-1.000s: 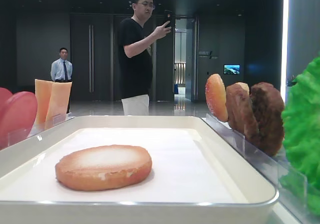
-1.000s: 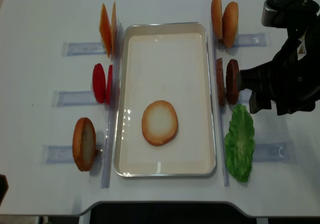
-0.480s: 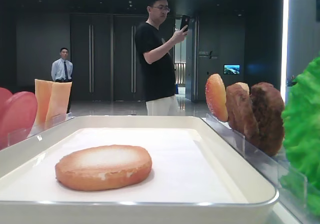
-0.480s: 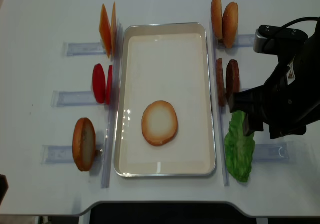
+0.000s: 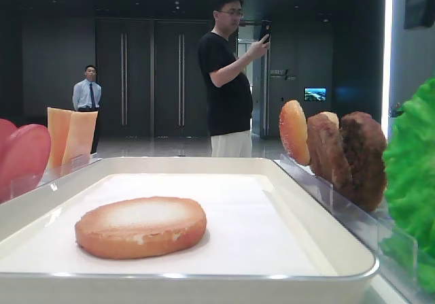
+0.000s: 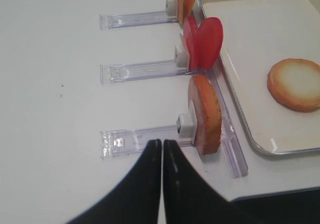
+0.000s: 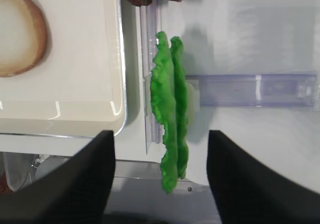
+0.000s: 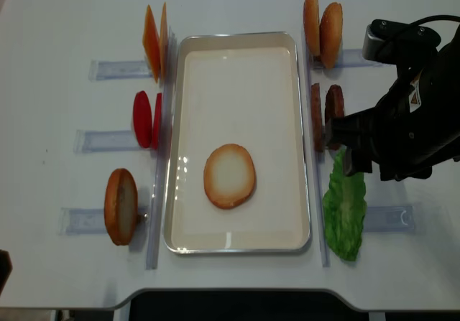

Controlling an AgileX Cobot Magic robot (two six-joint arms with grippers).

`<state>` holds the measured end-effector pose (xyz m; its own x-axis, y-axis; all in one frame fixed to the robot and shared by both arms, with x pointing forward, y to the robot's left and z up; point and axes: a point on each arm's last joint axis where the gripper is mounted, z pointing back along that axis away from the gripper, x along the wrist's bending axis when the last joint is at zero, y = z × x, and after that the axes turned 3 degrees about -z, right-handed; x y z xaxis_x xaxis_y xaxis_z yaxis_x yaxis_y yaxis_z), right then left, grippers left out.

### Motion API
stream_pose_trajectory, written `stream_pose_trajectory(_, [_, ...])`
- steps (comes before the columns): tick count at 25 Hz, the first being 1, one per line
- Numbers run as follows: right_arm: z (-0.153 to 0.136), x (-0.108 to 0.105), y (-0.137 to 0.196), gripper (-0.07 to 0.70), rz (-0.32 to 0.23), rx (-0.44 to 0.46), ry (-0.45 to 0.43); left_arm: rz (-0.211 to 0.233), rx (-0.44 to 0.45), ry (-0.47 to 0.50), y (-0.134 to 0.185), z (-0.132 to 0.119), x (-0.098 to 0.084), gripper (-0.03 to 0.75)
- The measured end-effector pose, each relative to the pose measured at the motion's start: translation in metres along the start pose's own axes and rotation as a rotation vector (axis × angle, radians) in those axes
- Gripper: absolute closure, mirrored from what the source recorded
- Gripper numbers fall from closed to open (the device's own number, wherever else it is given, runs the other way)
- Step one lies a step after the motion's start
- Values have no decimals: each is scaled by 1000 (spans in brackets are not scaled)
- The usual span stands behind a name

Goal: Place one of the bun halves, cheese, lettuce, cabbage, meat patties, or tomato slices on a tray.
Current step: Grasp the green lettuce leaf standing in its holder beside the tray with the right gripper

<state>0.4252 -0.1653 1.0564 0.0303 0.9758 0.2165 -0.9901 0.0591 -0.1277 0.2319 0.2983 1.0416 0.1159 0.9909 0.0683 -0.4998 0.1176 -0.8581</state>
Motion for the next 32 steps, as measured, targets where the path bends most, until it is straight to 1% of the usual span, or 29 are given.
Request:
stream_pose_trajectory(3, [0, -1, -1, 240, 7, -9, 10, 0, 0, 0, 0, 0, 0, 715])
stream_pose_trajectory(8, [-1, 0, -2, 240, 5, -21, 2, 0, 0, 0, 0, 0, 0, 715])
stream_pose_trajectory(12, [-11, 2, -3, 240, 9, 8, 19, 0, 0, 0, 0, 0, 0, 715])
stream_pose_trajectory(16, [-25, 8, -3, 241, 30, 55, 48, 0, 0, 0, 0, 0, 0, 715])
stream_pose_trajectory(19, [-32, 11, -3, 241, 38, 74, 60, 0, 0, 0, 0, 0, 0, 715])
stream_pose_trajectory(32, [-32, 11, -3, 249, 44, 79, 70, 0, 0, 0, 0, 0, 0, 715])
